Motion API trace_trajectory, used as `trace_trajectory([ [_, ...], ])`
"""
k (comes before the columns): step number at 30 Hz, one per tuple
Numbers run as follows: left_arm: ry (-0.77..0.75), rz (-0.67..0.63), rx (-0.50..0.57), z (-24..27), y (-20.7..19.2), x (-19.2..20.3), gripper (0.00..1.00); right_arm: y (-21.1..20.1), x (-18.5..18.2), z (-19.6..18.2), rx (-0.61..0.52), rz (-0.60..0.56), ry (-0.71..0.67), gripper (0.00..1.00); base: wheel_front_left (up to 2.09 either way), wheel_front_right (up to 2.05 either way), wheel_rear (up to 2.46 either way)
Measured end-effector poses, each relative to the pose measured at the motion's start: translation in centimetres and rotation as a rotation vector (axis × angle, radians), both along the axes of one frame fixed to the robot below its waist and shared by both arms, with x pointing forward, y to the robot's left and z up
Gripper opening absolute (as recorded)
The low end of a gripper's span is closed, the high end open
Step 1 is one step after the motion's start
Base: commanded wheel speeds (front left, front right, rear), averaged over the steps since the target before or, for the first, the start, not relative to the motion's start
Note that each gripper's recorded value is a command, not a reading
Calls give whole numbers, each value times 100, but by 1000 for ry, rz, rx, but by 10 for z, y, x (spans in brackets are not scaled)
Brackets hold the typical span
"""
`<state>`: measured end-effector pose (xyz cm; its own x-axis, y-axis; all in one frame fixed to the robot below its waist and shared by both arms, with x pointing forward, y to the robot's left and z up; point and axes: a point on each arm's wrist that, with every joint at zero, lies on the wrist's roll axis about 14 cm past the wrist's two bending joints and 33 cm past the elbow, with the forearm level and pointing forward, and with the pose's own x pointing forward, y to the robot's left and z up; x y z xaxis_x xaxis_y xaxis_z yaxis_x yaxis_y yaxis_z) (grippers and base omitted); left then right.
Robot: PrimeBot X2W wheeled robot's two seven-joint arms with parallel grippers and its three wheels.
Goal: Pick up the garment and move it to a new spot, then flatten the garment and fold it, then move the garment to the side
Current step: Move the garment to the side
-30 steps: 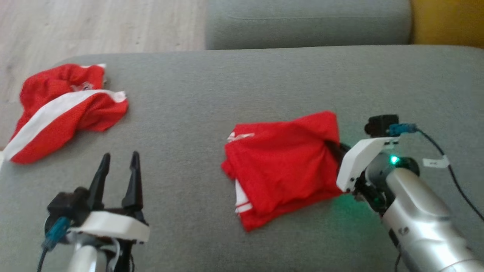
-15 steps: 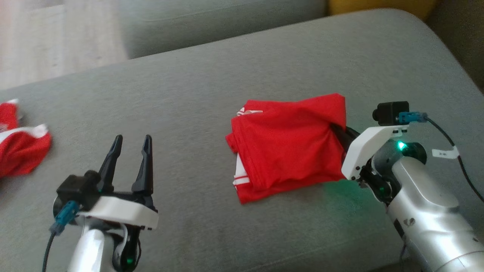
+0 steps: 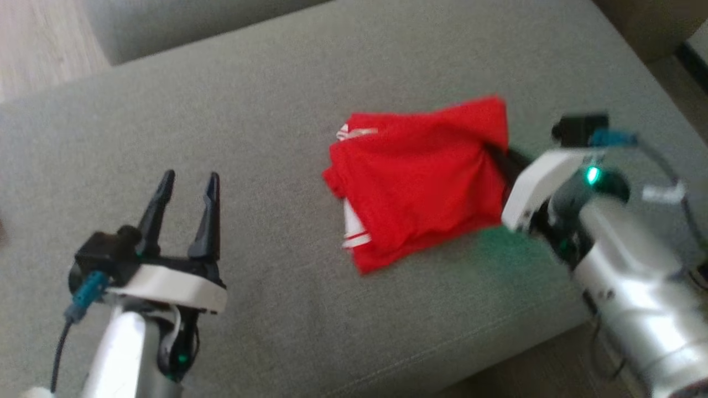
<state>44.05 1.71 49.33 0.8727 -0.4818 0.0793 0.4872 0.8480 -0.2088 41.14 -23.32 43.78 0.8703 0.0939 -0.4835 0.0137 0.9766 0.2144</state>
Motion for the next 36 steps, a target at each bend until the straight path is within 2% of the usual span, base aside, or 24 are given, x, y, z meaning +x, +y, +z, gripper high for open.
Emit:
trace_trajectory([
  [5, -2, 19, 9, -8, 9, 21, 100, -18, 50, 30, -112, 36, -41, 0, 0, 0, 0],
  [11, 8, 65, 19, -24, 28, 46, 100, -34, 98, 33, -171, 36, -21, 0, 0, 0, 0],
  [21, 67, 96, 48, -56, 46, 55, 100, -81, 130, 31, -222, -61, -5, 0, 0, 0, 0],
  [26, 77, 77, 48, -61, 40, 58, 100, -108, 124, 28, -213, -147, 1, 0, 0, 0, 0],
  [30, 89, 68, 50, -66, 37, 58, 100, -116, 120, 22, -241, -159, 27, 0, 0, 0, 0],
  [31, 90, 66, 50, -66, 37, 57, 100, -118, 121, 22, -244, -164, 22, 35, 0, 0, 0],
  [32, 90, 65, 51, -66, 37, 57, 100, -119, 123, 25, -241, -172, 11, 91, 0, 0, 0],
  [33, 89, 63, 51, -66, 36, 57, 100, -119, 125, 27, -245, -174, 2, 100, 0, 0, 0],
  [36, 87, 70, 51, -64, 38, 57, 100, -118, 130, 33, -266, -166, -18, 100, 0, 0, 0],
])
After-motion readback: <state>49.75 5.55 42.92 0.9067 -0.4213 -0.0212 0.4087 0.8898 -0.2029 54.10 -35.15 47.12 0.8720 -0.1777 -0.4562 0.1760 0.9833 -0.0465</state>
